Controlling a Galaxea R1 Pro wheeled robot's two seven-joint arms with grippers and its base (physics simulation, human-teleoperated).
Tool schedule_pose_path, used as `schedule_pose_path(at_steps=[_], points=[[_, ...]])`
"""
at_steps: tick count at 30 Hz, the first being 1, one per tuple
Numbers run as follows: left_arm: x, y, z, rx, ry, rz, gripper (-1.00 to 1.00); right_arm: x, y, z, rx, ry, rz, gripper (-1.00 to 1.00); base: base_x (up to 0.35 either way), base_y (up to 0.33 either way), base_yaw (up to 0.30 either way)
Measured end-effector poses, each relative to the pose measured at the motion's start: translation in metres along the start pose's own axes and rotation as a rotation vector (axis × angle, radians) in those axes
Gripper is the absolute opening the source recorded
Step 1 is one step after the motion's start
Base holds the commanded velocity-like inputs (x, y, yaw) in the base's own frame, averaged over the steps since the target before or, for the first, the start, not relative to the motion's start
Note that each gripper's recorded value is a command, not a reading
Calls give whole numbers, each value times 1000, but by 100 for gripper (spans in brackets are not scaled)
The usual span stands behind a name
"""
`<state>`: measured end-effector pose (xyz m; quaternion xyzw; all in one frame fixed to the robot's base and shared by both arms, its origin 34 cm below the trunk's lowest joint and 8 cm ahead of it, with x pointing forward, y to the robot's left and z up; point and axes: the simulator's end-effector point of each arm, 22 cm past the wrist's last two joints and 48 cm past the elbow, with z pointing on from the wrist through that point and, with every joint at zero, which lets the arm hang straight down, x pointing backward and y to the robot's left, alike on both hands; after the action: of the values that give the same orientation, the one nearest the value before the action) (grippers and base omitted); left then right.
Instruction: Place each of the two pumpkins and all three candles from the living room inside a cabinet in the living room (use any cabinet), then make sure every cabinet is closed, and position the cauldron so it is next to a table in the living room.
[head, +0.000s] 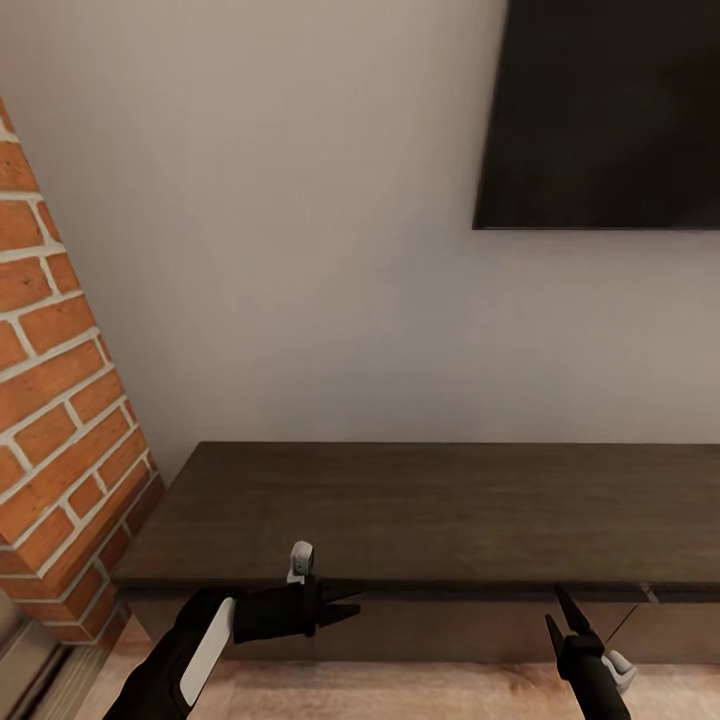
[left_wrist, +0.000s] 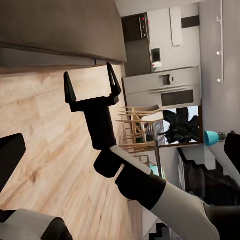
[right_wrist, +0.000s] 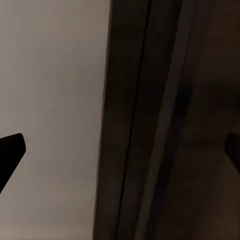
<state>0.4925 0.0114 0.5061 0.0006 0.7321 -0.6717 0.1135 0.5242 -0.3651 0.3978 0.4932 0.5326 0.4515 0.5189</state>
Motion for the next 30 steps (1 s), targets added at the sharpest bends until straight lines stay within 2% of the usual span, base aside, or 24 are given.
schedule_pose_path(at_steps=[7, 30], points=[[0, -1, 1, 1, 0, 1, 100, 0, 0, 0, 1, 0, 0, 100, 96, 0, 0], [0, 2, 0, -1, 0, -3, 100, 0, -2, 0, 6, 1, 0, 100, 2, 0, 0]])
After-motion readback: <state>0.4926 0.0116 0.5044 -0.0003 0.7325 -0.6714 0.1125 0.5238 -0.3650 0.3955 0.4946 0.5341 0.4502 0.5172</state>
